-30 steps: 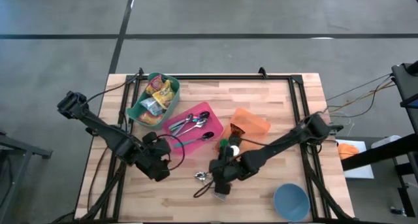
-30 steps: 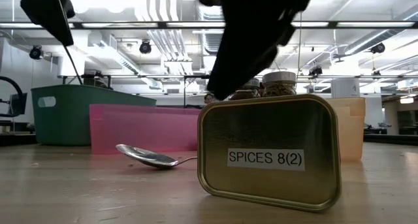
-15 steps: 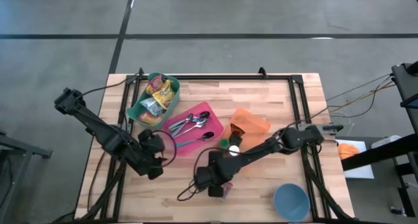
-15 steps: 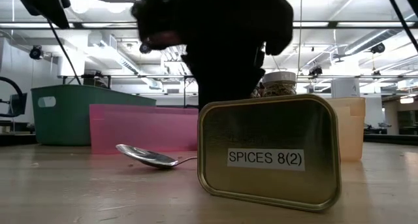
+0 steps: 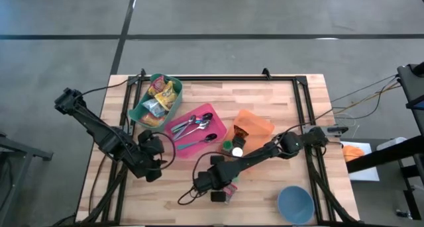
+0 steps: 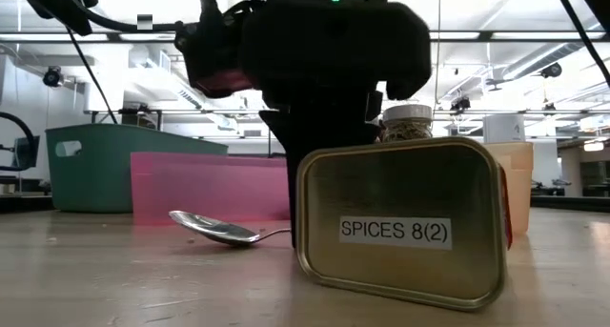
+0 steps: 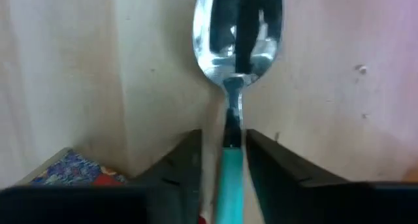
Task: Pick & Place Food Item
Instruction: Put the light green spoon into the pink bin
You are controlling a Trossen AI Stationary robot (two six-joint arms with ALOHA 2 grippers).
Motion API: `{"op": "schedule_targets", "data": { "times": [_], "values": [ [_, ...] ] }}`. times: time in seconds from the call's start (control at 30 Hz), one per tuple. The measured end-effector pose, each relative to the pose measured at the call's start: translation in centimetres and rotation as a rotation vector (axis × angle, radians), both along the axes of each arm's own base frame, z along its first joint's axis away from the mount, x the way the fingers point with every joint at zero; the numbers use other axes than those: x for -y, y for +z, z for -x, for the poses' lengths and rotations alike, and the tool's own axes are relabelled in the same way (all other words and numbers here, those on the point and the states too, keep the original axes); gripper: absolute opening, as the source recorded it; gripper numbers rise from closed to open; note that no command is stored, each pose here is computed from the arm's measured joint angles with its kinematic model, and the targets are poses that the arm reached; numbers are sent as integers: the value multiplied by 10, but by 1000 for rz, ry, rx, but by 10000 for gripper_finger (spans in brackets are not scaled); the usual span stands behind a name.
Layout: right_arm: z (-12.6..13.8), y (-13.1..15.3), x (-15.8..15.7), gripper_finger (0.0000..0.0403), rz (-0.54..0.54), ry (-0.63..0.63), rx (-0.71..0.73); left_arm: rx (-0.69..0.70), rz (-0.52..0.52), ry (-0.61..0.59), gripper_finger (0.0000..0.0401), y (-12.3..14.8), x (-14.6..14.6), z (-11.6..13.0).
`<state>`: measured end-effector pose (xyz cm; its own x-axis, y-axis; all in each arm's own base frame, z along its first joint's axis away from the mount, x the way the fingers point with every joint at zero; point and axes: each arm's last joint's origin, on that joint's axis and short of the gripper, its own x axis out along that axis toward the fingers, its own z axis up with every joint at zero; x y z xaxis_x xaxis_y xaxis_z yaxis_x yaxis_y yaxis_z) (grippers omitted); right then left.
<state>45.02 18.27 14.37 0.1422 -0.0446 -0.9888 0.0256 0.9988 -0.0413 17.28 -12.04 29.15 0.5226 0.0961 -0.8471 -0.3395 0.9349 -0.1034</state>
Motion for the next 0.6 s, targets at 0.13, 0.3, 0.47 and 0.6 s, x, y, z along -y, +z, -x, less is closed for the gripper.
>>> {"op": "schedule_targets", "data": {
  "times": [0.13, 0.3, 0.47, 0.6],
  "values": [
    [0, 0, 0, 30, -6, -7, 1, 0, 1, -4, 203, 0, 1, 1],
    [-1, 4, 1, 26, 5, -36, 12, 0, 3, -1, 203, 0, 1, 1],
    [-1, 18, 0, 26, 69, -60, 77, 0, 4, 1, 203, 0, 1, 1],
    [2, 46, -4, 25, 108, -94, 175, 1, 4, 1, 203, 0, 1, 1]
  ]
}}
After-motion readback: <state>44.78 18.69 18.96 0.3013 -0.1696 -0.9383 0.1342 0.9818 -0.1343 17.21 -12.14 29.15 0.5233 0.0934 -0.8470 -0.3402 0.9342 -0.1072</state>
